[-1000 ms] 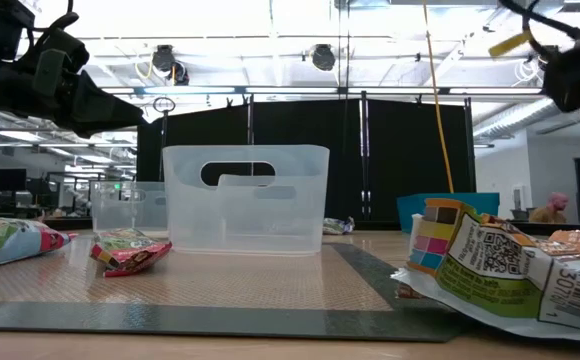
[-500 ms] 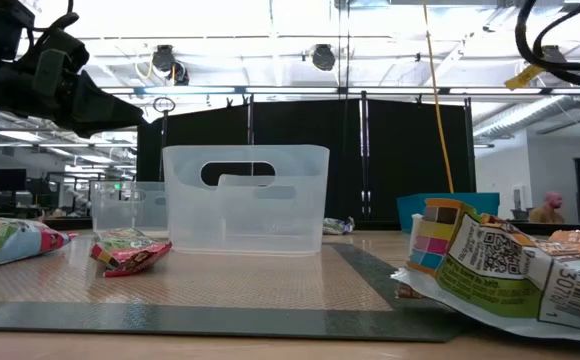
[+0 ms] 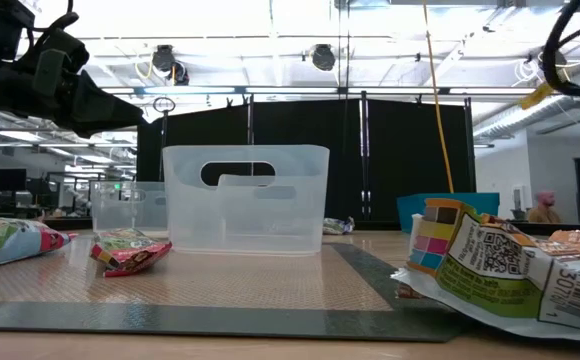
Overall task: Pick and place Granola Bars by type
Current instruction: Put the yellow granola bar into the blue bin
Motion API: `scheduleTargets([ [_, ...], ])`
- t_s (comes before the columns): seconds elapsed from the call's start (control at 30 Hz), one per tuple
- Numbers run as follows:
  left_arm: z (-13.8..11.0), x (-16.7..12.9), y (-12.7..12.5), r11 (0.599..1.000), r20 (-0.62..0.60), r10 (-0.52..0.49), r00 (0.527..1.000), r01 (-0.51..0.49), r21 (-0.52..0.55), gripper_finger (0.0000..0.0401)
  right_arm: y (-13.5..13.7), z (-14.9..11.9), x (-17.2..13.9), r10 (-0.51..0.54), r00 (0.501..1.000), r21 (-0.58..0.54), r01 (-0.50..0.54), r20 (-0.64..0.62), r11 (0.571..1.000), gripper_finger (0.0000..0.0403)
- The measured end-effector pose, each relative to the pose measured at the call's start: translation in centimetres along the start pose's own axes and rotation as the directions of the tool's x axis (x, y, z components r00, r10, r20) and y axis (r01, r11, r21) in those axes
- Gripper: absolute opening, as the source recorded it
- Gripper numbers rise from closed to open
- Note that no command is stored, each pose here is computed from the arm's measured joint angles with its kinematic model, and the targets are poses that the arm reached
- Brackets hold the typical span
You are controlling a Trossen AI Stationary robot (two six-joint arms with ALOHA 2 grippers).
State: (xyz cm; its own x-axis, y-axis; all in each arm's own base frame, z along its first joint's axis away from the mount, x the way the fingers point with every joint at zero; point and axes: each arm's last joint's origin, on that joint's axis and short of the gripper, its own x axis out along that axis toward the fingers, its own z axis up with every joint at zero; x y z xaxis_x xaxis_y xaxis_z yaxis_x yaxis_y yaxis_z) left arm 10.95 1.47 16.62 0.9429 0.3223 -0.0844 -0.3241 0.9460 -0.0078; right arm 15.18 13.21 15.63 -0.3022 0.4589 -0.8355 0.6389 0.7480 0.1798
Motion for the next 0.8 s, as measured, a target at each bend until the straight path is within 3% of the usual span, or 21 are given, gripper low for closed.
scheduleTargets([
  [0.33, 0.0, 0.0, 0.0, 1.0, 0.0, 0.0, 1.0, 0.0, 0.0, 0.0157, 0.0, 1.2, 1.7, -0.094, 0.995, -0.055, 0.093, -0.015, 0.994, 0.0],
  [0.8, 0.0, 0.0, 0.0, 1.0, -0.001, 0.0, 1.0, 0.0, 0.0, 0.0157, -0.7, 4.0, 0.2, -0.164, 0.94, -0.158, 0.218, 0.3, 0.963, 0.0],
])
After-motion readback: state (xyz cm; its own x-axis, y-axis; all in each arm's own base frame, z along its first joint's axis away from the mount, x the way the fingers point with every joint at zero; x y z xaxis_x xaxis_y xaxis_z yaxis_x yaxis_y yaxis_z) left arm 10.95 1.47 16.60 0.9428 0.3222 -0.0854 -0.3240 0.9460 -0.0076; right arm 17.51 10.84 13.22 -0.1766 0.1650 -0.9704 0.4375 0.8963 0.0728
